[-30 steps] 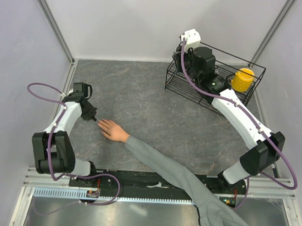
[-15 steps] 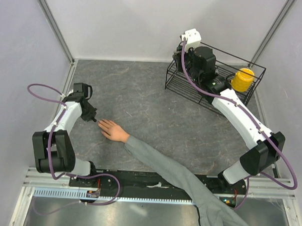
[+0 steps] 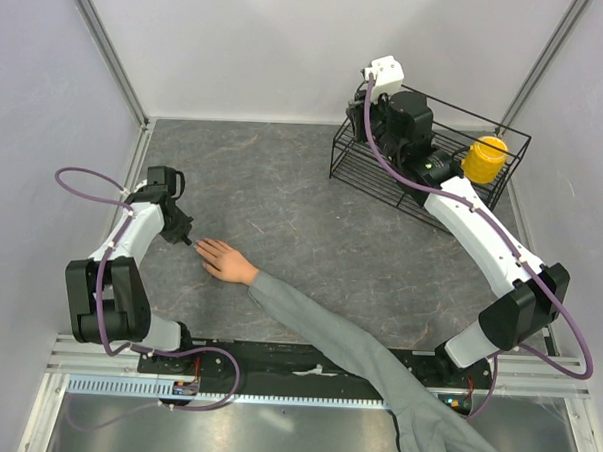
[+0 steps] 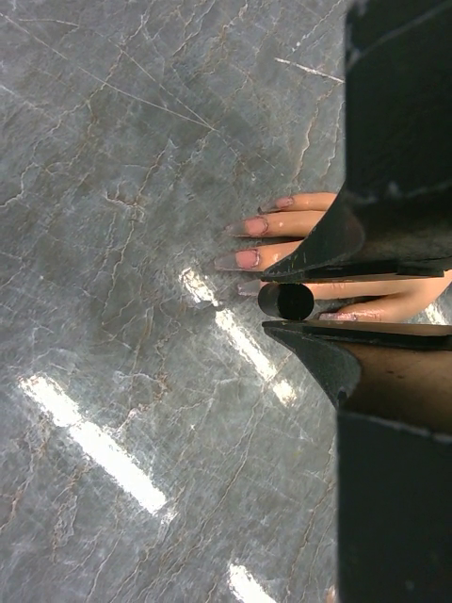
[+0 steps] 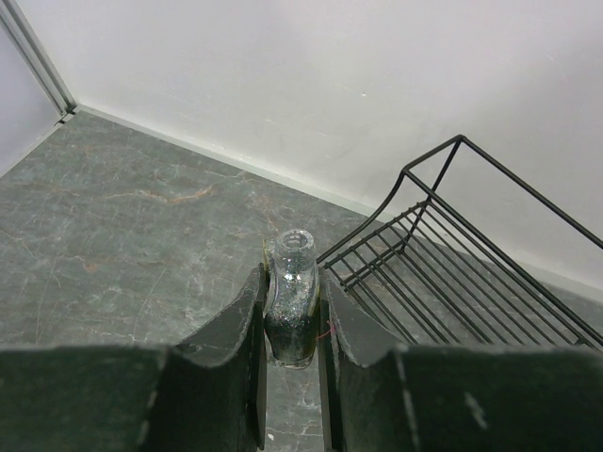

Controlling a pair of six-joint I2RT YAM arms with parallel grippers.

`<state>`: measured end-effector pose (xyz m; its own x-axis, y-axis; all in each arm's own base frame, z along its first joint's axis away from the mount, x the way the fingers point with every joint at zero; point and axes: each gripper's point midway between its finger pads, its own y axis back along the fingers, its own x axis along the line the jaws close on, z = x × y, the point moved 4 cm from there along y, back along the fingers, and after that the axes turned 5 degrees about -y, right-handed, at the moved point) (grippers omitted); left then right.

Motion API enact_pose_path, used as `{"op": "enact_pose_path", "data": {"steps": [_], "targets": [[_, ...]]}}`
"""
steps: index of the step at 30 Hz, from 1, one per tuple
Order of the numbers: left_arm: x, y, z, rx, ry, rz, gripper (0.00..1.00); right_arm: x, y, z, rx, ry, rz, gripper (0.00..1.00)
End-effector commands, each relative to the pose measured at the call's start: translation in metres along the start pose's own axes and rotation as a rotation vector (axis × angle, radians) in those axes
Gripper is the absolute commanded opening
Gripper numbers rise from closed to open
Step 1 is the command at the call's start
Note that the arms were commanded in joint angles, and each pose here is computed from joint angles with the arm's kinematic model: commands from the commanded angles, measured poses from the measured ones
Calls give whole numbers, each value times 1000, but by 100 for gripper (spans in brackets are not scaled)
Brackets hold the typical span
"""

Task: Paint the nails

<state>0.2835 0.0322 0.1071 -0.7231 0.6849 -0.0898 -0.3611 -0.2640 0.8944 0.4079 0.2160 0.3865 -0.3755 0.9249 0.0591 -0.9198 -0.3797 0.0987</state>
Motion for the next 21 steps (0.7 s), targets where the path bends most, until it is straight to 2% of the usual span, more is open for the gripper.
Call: {"op": "enact_pose_path", "data": {"steps": [1, 21], "targets": [[-1, -3, 9, -35, 45, 19, 2, -1, -1, 24, -68, -21, 7, 0], [-7, -5, 19, -61, 40, 11, 2, -5, -4, 21, -59, -20, 7, 0]]}}
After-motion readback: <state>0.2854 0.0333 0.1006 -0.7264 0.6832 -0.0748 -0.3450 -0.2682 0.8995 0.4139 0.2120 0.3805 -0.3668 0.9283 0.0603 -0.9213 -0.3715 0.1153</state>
